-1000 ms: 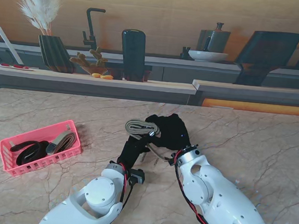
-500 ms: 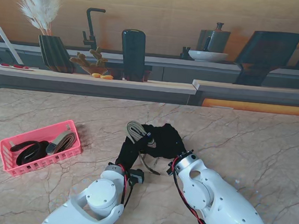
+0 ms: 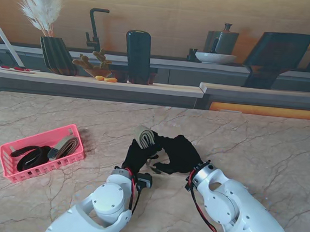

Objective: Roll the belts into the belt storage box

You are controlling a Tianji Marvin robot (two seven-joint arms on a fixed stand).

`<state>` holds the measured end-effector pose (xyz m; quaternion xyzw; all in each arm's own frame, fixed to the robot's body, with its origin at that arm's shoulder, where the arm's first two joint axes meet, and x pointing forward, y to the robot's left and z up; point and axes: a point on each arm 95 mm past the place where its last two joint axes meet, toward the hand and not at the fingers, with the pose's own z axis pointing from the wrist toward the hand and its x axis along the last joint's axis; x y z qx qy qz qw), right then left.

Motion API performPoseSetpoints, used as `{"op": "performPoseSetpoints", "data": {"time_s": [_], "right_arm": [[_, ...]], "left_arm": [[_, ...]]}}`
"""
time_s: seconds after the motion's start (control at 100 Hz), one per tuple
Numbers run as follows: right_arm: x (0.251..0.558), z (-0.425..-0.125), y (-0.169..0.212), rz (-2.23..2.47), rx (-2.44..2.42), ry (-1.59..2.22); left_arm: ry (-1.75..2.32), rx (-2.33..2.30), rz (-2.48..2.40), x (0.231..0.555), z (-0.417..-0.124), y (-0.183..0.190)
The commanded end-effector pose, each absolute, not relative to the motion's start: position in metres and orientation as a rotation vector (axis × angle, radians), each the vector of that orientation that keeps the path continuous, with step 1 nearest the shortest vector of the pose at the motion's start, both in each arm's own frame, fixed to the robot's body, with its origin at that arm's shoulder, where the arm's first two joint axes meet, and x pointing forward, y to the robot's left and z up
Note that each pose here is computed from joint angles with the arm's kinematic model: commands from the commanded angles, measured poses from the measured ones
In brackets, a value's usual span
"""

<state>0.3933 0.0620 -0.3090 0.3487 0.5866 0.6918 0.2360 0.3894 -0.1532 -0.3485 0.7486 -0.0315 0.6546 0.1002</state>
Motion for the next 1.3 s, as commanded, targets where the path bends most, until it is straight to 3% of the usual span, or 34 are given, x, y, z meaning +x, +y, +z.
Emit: {"op": "performPoseSetpoints", "data": {"time_s": [0.0, 0.55, 1.29], "right_arm": [[0.382, -0.304, 0.066, 1.944, 0.898, 1.614], [0.388, -0.261, 0.02, 1.847, 0.569, 1.602], [0.426, -0.257, 0.029, 1.713, 0.24, 1.917]], "left_arm": [[-0.092, 2.193, 1.904, 0.394, -0.343, -0.152], [-0.463, 2.115, 1.604, 0.398, -0.35, -0.138], [-0.724, 1.989, 1.331, 0.394, -0.355, -0.144]]}}
